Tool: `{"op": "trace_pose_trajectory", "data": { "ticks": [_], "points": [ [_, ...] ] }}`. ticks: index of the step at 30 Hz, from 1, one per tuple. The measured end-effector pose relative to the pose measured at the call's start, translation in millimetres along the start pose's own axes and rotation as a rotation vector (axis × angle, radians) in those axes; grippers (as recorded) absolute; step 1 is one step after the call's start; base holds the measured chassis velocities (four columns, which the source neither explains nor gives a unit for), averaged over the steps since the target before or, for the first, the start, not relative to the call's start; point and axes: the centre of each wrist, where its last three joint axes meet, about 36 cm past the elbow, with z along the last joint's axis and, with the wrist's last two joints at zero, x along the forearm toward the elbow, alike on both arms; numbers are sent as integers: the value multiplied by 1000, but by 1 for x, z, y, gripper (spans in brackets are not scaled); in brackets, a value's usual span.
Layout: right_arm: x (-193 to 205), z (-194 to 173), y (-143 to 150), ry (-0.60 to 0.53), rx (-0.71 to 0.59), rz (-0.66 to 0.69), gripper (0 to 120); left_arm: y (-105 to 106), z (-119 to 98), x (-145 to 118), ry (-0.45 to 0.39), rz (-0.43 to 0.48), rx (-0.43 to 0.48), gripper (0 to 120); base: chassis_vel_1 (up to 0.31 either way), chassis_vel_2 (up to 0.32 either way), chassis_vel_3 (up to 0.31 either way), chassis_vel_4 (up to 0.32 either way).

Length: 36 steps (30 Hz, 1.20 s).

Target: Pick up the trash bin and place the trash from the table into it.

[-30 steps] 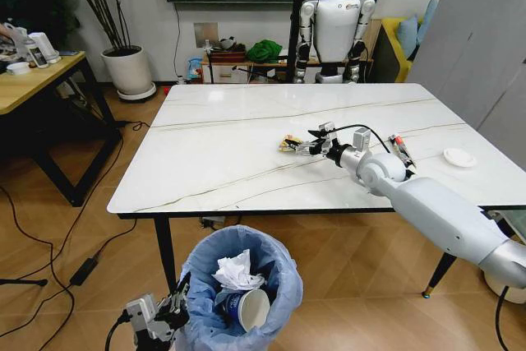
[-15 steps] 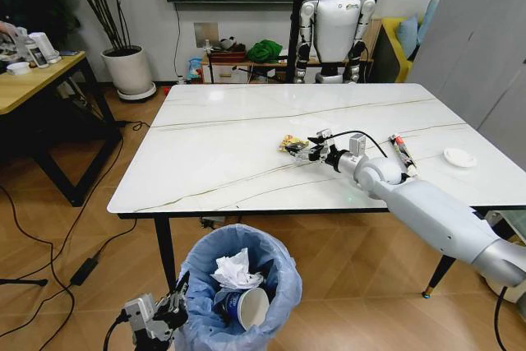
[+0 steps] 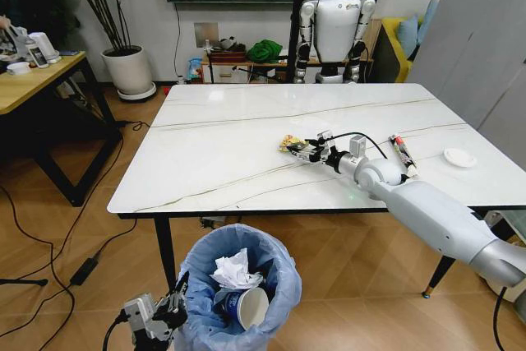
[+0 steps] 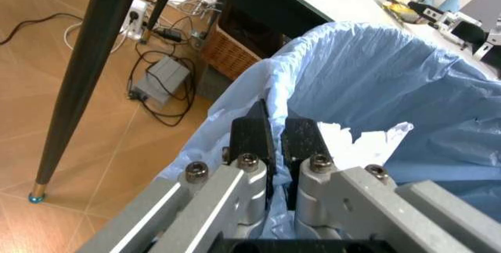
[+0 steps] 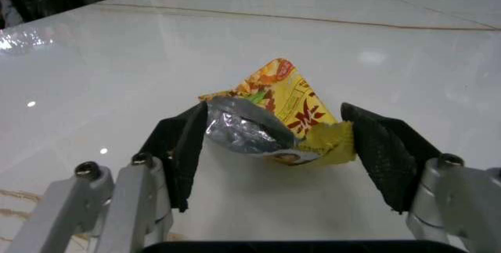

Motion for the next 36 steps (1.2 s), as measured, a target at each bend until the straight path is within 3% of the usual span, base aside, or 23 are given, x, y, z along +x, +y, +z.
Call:
{"op": "trace_pose_trajectory", "data": {
  "ticks": [2,6,7,16,27,34,36],
  "points": [
    [0,0,0,0,0,0,51,0,0,0,0,1,0,0,0,0,0,0],
    [1,0,-1,0,0,-1,44,0,0,0,0,1,1,0,0,0,0,0],
    [1,0,-1,0,1,-1,34,0,0,0,0,1,1,0,0,0,0,0],
    [2,0,-2,1,2,-2,3,0,-1,0,0,2,1,0,0,0,0,0],
    [10,12,1,13,-1,-10,0,0,-2,-1,-2,6,3,0,0,0,0,0],
    [23,-12,4,-53,22,-32,0,-2,-1,-1,4,13,8,0,0,0,0,0],
    [48,-36,5,-119,50,-60,0,-3,0,-2,13,25,8,0,0,0,0,0]
  ]
}}
